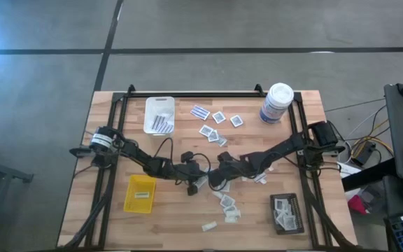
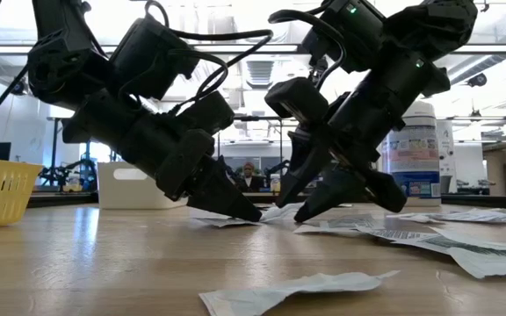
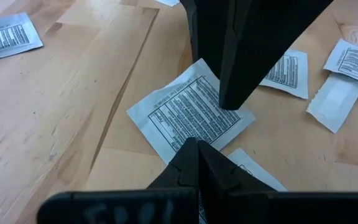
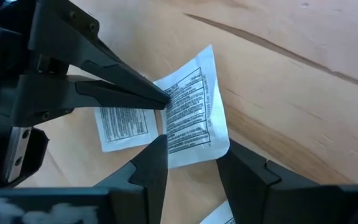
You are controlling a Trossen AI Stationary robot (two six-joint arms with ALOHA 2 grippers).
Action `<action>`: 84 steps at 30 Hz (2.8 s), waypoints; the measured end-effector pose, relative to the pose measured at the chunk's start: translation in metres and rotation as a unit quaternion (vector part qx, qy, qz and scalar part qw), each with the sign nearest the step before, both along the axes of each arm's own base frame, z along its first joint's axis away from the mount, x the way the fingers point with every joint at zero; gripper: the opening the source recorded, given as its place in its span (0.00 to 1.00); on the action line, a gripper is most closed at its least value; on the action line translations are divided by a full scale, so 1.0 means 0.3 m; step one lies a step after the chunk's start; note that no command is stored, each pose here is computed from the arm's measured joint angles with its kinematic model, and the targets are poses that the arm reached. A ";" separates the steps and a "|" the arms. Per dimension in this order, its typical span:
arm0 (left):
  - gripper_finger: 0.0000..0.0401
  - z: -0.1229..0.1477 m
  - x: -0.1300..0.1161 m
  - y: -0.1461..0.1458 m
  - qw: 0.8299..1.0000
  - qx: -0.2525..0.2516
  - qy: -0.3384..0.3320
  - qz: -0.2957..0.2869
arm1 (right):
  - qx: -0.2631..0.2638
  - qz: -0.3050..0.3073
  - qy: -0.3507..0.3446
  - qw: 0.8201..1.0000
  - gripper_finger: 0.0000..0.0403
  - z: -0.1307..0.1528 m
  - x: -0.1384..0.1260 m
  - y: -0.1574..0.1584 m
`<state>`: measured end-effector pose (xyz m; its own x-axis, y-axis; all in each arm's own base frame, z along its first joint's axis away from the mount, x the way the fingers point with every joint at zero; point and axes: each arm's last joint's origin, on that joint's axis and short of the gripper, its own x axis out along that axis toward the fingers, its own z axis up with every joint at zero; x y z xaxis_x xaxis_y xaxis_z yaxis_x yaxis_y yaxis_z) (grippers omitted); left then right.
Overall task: Pick & Place First Aid Supplies
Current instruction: Put the towelette pack into the black bin
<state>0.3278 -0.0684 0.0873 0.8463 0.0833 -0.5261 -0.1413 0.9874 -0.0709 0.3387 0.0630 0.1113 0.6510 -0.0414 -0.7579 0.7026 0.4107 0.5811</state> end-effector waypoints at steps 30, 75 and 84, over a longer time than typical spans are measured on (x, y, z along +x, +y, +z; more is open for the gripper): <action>0.00 0.018 0.009 -0.004 1.000 0.001 -0.014 -0.016 | -0.056 0.061 -0.030 0.996 0.02 0.020 0.013 -0.002; 0.22 0.214 -0.045 0.020 0.997 0.065 -0.022 -0.031 | 0.022 0.241 0.114 0.963 0.02 0.378 -0.439 0.238; 0.22 0.219 -0.040 0.028 0.996 0.078 -0.025 -0.033 | 0.085 0.217 0.145 0.962 0.02 0.387 -0.538 0.341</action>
